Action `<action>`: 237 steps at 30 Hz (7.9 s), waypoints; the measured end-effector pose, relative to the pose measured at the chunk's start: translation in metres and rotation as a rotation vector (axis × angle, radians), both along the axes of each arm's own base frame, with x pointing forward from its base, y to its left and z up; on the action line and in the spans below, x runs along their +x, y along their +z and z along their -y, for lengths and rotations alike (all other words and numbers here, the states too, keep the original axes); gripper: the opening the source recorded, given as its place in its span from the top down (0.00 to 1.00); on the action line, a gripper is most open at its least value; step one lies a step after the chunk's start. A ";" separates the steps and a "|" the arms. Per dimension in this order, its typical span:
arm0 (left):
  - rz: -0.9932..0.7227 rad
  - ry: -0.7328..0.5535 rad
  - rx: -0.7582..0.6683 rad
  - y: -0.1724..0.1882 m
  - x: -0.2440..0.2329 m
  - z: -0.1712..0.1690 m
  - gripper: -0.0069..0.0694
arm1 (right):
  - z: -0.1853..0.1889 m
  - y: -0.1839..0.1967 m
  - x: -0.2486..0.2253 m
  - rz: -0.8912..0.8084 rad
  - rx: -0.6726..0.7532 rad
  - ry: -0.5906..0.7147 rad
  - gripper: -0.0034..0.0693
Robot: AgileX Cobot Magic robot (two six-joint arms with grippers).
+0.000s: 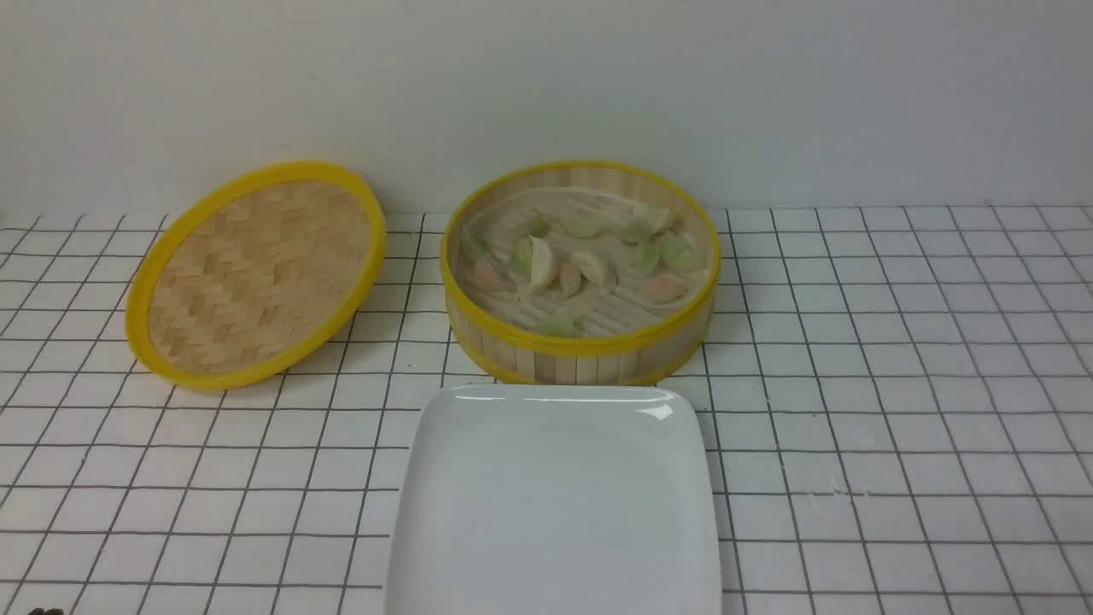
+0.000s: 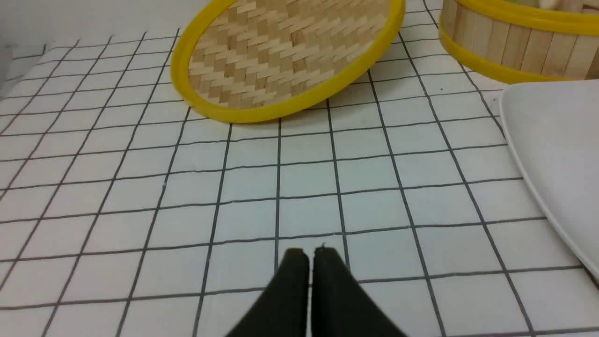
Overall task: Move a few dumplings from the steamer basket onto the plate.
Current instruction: Use the left arm to grab a dumpling from the steamer, then use the left arm to put the dumpling into the plate, then use the right arm to grab a dumpling from inside the steamer, then use the right arm to put the dumpling into the plate
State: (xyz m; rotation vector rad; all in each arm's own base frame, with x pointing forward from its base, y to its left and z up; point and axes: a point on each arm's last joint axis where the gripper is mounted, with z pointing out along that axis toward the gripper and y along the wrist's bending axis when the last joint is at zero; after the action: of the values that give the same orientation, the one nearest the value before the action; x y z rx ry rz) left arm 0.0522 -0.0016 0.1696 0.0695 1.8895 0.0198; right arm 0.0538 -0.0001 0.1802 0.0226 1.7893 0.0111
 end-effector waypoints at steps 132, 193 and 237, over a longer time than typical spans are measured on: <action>-1.023 -0.656 0.224 0.127 0.250 0.198 0.73 | -0.019 0.136 0.105 -0.831 0.151 0.150 0.97; -0.730 -0.400 0.048 0.203 0.128 0.101 0.92 | -0.208 -0.013 0.442 -0.900 -0.368 0.540 0.42; -0.658 -0.413 0.041 0.206 0.133 0.103 0.92 | -0.260 0.073 0.300 -1.082 -0.160 0.673 0.33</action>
State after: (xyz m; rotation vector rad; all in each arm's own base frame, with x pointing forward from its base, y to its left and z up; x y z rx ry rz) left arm 0.1847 -0.1044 0.3759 0.5489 2.4938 -0.2766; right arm 0.3540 0.2600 0.2535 -0.8274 2.7787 0.4034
